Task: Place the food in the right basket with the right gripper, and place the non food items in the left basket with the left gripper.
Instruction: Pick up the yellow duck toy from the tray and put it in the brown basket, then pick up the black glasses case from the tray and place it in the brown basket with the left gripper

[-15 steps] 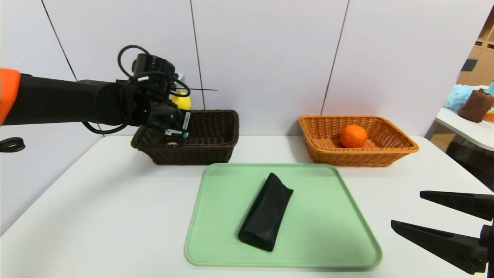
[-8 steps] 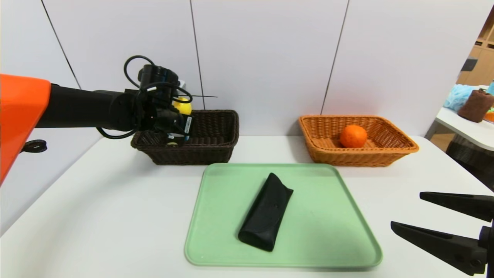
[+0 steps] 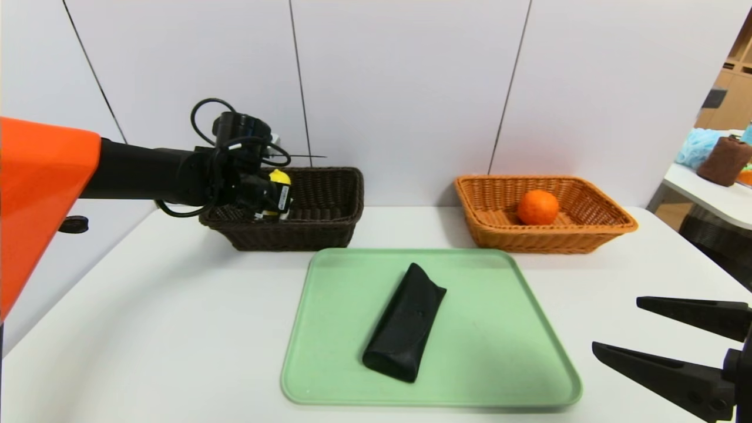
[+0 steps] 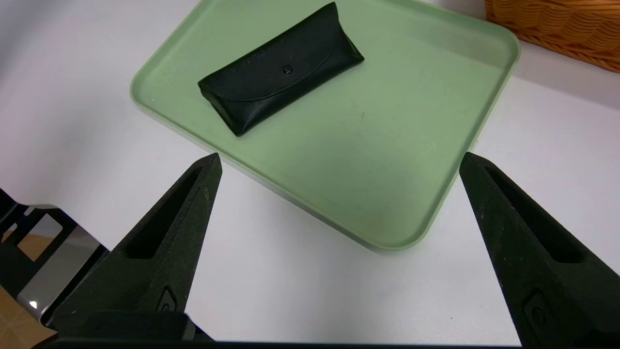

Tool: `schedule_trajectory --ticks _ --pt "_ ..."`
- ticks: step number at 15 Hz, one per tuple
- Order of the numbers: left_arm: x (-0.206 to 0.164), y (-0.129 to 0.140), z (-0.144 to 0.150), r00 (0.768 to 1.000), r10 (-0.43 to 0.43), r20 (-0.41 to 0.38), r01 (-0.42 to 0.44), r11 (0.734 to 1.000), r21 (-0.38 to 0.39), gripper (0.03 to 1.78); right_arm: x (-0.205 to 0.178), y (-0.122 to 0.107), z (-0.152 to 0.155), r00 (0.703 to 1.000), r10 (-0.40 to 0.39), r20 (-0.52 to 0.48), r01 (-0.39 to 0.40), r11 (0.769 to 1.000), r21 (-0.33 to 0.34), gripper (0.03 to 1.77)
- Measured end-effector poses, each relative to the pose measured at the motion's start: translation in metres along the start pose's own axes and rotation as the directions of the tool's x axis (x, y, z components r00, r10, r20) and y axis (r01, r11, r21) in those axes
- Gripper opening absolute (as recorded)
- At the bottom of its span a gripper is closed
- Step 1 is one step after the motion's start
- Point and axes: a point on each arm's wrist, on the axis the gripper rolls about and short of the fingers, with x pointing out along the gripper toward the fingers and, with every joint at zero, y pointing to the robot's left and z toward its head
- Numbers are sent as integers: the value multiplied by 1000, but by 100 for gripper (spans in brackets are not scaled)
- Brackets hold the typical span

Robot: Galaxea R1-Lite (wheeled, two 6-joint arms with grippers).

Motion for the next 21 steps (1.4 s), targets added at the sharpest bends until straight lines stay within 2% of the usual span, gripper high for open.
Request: schedule_trajectory --ticks 5,12,17,21 --pt "-1 0 0 1000 2 2 -2 1000 -2 131 0 0 0 1000 0 0 0 1000 -1 169" --pt "-29 2 12 999 -6 49 6 1000 -4 154 2 0 3 1000 -2 1 2 1000 -3 169" --pt "-77 -17 19 993 -68 101 68 998 3 162 2 0 3 1000 -2 0 2 1000 -4 169" --pt "-141 -49 16 973 -189 129 184 982 52 165 2 0 3 1000 -2 0 2 1000 -4 169"
